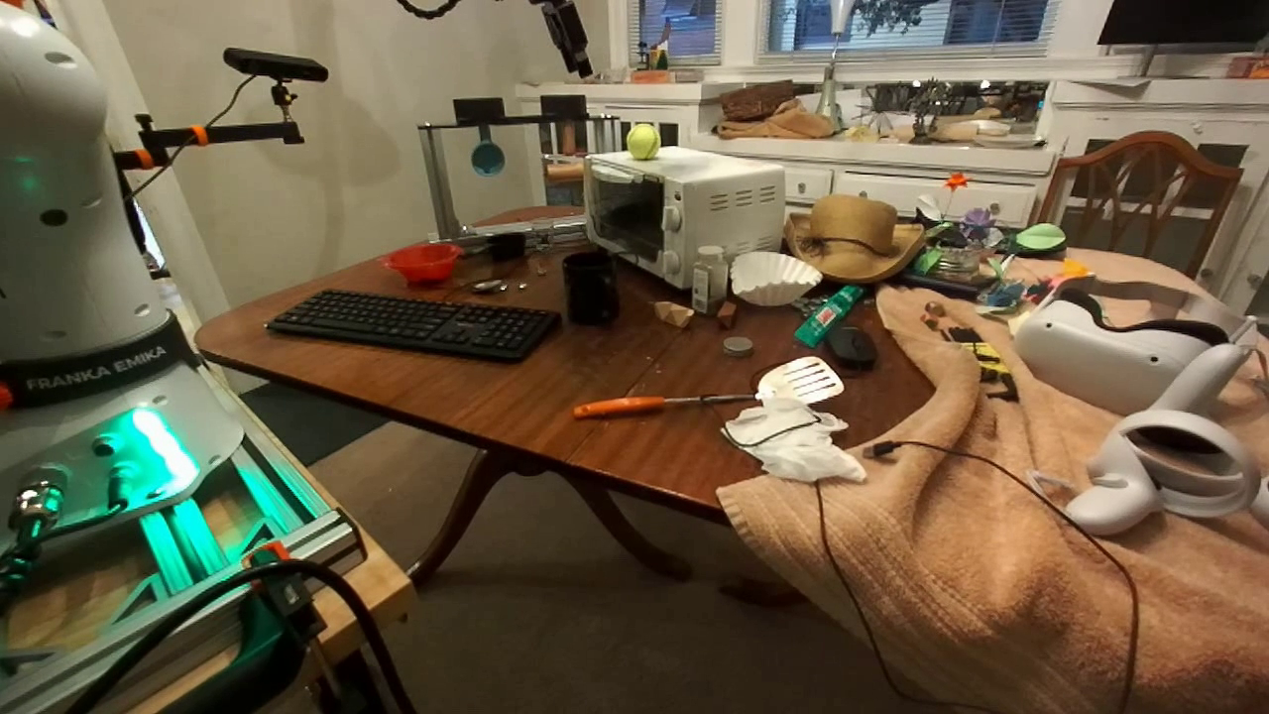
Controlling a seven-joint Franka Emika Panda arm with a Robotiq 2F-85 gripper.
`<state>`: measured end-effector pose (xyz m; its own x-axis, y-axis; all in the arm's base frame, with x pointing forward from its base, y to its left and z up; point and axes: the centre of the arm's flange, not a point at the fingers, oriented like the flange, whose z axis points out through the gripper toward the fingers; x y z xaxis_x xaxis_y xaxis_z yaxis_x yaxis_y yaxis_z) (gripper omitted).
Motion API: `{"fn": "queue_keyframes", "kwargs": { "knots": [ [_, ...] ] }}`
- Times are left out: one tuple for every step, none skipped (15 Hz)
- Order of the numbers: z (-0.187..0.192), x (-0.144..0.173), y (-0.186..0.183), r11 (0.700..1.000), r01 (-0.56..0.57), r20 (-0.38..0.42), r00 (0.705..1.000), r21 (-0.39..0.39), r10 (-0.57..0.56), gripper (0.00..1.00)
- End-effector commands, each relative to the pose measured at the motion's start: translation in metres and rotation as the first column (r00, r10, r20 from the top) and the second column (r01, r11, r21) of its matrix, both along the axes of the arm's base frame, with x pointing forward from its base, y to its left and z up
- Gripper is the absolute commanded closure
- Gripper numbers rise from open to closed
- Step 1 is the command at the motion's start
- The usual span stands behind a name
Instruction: Pick up the ball and put it on top of the microwave
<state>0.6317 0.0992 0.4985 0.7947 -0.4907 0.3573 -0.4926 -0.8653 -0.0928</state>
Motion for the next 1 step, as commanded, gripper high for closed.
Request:
{"fn": "queue_keyframes", "kwargs": {
  "knots": [
    [0.0000, 0.0000, 0.0000, 1.000, 0.000, 0.000, 1.000, 0.000, 0.000, 0.00]
  ]
}}
